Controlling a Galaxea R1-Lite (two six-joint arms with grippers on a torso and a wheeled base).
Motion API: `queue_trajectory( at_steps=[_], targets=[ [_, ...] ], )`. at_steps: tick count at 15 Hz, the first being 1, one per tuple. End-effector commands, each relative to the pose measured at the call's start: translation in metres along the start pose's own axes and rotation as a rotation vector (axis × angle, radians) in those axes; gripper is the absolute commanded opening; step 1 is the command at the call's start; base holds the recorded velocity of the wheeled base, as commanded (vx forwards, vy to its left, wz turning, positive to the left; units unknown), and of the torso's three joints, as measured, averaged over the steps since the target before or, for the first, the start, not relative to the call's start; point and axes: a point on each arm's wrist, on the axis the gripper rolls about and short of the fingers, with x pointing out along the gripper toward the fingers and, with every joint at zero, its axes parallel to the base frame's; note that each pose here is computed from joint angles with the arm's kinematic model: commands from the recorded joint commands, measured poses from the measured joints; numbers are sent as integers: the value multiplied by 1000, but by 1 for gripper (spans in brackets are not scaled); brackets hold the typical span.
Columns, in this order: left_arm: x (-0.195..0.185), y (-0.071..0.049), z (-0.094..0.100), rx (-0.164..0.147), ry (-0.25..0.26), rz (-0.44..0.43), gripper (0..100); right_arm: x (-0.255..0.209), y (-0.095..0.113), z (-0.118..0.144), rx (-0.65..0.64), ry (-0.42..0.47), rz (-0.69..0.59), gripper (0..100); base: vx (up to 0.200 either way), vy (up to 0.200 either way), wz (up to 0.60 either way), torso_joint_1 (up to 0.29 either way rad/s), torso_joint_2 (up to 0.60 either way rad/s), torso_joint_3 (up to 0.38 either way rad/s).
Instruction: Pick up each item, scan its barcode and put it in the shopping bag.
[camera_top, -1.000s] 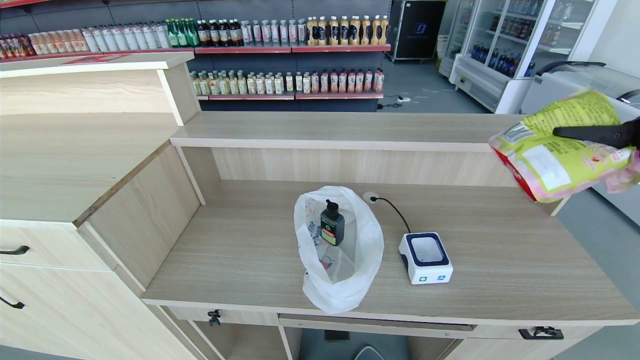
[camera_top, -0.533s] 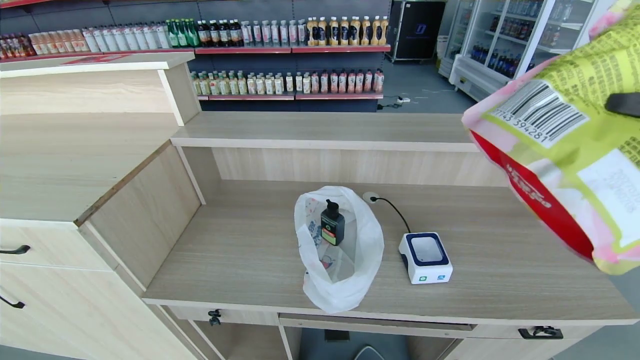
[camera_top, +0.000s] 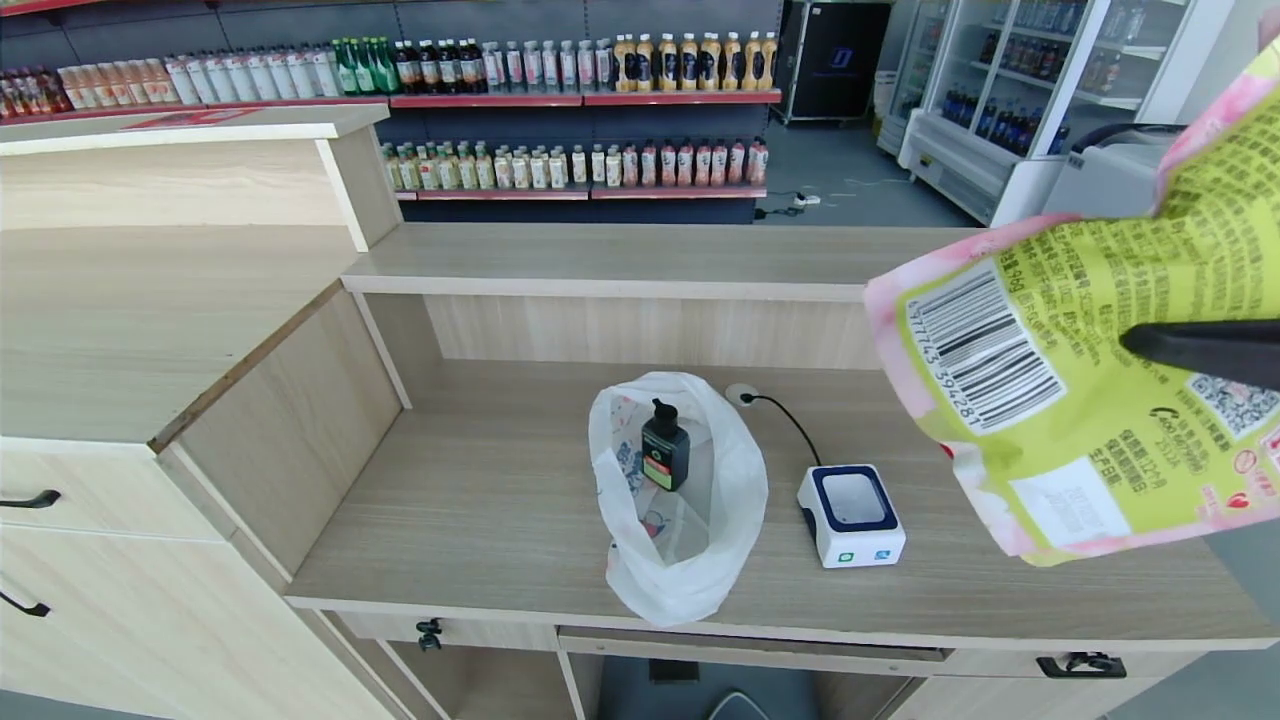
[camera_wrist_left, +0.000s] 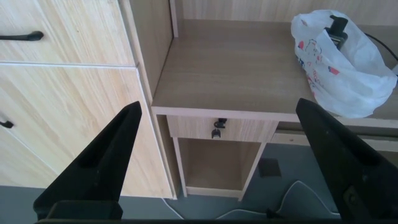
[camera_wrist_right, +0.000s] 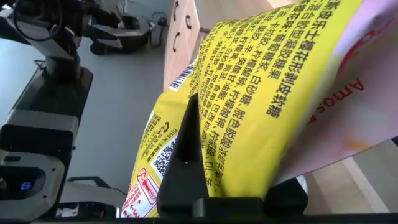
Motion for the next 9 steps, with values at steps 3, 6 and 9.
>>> queue_trajectory(
  at_steps=[3, 6, 9],
  targets=[
    [0, 0, 0, 0, -1, 0, 100, 11, 9, 5, -17, -78, 116, 0, 0, 0, 0, 0, 0, 0],
    [0, 0, 0, 0, -1, 0, 100, 13, 13, -3, -99, -189, 248, 0, 0, 0, 0, 0, 0, 0],
    [0, 0, 0, 0, -1, 0, 100, 13, 9, -11, -156, -201, 246, 0, 0, 0, 0, 0, 0, 0]
  ],
)
